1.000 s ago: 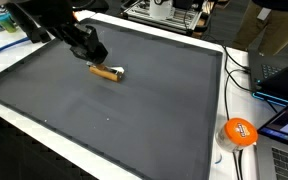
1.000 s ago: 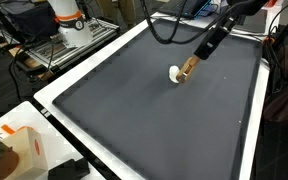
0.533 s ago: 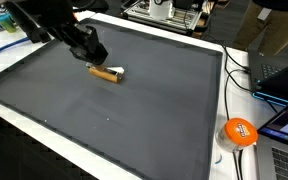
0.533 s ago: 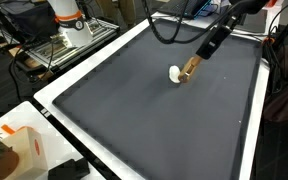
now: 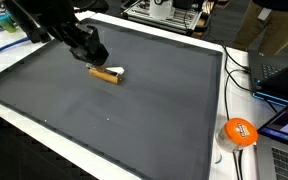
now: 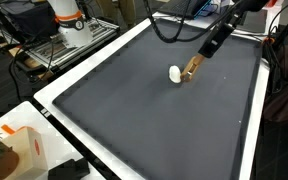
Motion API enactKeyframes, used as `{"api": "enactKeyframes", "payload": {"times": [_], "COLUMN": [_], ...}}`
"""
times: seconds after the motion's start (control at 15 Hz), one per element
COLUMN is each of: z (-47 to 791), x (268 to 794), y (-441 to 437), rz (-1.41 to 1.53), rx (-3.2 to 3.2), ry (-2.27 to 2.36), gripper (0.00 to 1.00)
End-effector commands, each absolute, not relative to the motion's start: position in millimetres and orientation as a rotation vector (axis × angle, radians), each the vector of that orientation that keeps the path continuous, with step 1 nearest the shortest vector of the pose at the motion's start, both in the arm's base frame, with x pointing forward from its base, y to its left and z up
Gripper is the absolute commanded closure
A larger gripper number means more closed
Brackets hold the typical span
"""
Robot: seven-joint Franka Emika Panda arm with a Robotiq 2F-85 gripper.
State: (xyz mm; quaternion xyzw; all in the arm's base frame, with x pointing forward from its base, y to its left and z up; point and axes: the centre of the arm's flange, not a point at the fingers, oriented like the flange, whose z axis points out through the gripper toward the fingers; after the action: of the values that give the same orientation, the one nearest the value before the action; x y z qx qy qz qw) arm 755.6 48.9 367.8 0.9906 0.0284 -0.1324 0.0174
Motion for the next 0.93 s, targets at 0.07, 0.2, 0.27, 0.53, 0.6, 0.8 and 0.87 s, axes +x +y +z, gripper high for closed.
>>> {"api": "enactKeyframes", "payload": {"times": [0.07,0.2,0.27,0.53,0.6,0.8,0.87], "z": [378.9,377.9,377.7,382.2,382.8,384.3,385.0], "x": [799.2,799.0,798.8,792.2,791.5,794.4,795.4], "y": [57.4,58.4,58.9,55.0,53.3,50.5,50.9], "rz": [-0.413,-0.412,-0.414,-0.388,-0.376,-0.343,-0.332], "rx": [3.085,3.086,3.086,3.095,3.098,3.11,3.111], "ry": [0.078,0.078,0.078,0.06,0.049,0.024,0.021], "gripper": [0.78,0.78,0.78,0.78,0.78,0.78,0.78]}}
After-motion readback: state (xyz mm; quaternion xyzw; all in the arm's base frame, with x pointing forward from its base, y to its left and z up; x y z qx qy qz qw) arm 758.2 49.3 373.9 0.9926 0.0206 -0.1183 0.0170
